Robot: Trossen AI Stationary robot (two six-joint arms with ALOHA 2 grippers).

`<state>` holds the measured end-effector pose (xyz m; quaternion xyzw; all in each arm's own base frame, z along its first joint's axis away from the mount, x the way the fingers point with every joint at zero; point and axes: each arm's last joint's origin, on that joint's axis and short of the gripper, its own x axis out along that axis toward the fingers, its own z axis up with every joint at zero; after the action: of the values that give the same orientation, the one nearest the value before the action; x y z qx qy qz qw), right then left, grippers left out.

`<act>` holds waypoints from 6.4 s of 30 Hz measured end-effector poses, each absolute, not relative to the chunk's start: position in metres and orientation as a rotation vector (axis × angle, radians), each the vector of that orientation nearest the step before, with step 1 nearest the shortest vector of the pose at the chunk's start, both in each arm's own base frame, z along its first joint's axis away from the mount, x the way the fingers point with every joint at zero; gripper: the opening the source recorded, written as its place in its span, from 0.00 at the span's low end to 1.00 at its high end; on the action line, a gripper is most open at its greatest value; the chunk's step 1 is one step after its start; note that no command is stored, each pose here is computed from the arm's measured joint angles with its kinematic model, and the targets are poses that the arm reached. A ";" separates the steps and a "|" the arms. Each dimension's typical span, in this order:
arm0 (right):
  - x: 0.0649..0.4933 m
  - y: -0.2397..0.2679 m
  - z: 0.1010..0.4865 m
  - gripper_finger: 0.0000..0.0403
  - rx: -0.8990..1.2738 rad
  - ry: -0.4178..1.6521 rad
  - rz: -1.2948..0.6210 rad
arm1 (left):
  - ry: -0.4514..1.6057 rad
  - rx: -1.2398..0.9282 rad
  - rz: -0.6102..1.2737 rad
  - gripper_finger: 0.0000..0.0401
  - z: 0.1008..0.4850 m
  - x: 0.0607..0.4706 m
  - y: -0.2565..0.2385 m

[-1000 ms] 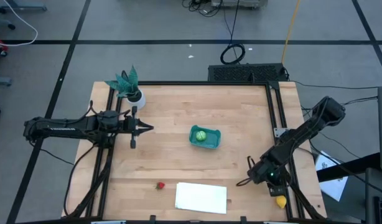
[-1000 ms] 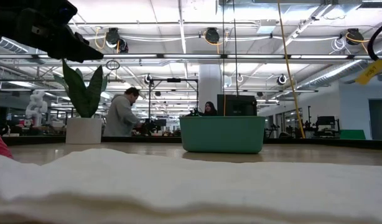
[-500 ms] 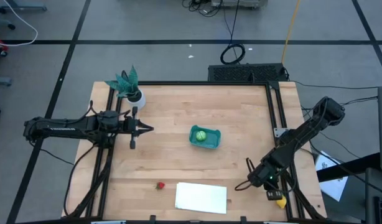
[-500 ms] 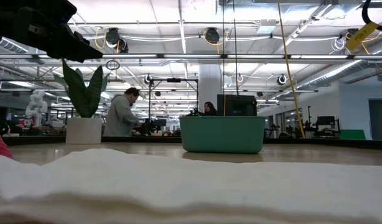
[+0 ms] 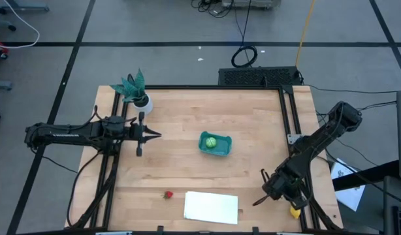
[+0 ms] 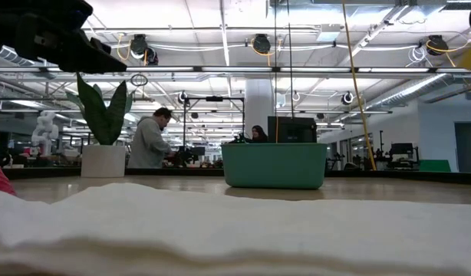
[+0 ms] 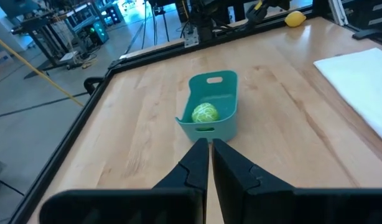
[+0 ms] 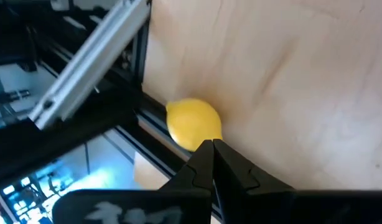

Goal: Pick and placing Produce into tupperware
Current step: Put the lemon into the bin

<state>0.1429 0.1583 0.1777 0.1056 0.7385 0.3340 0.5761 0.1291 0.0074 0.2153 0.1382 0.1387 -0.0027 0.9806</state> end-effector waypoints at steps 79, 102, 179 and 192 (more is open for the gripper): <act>0.161 0.195 0.169 0.50 -0.188 1.488 1.317 | 0.214 -0.027 0.172 0.06 0.214 0.159 0.013; 0.150 0.209 0.156 0.75 -0.346 1.450 1.338 | 0.150 -0.043 0.172 0.06 0.220 0.162 0.013; 0.117 0.216 0.117 0.75 -0.236 1.678 1.437 | 0.148 -0.085 0.156 0.06 0.220 0.162 0.013; 0.114 0.216 0.094 0.75 -0.025 1.825 1.499 | 0.146 -0.092 0.127 0.06 0.220 0.162 0.009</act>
<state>0.1136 0.2163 0.0943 -0.0097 0.7148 0.5871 0.3798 0.1619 0.0095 0.2200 -0.0459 0.0729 0.0634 0.9943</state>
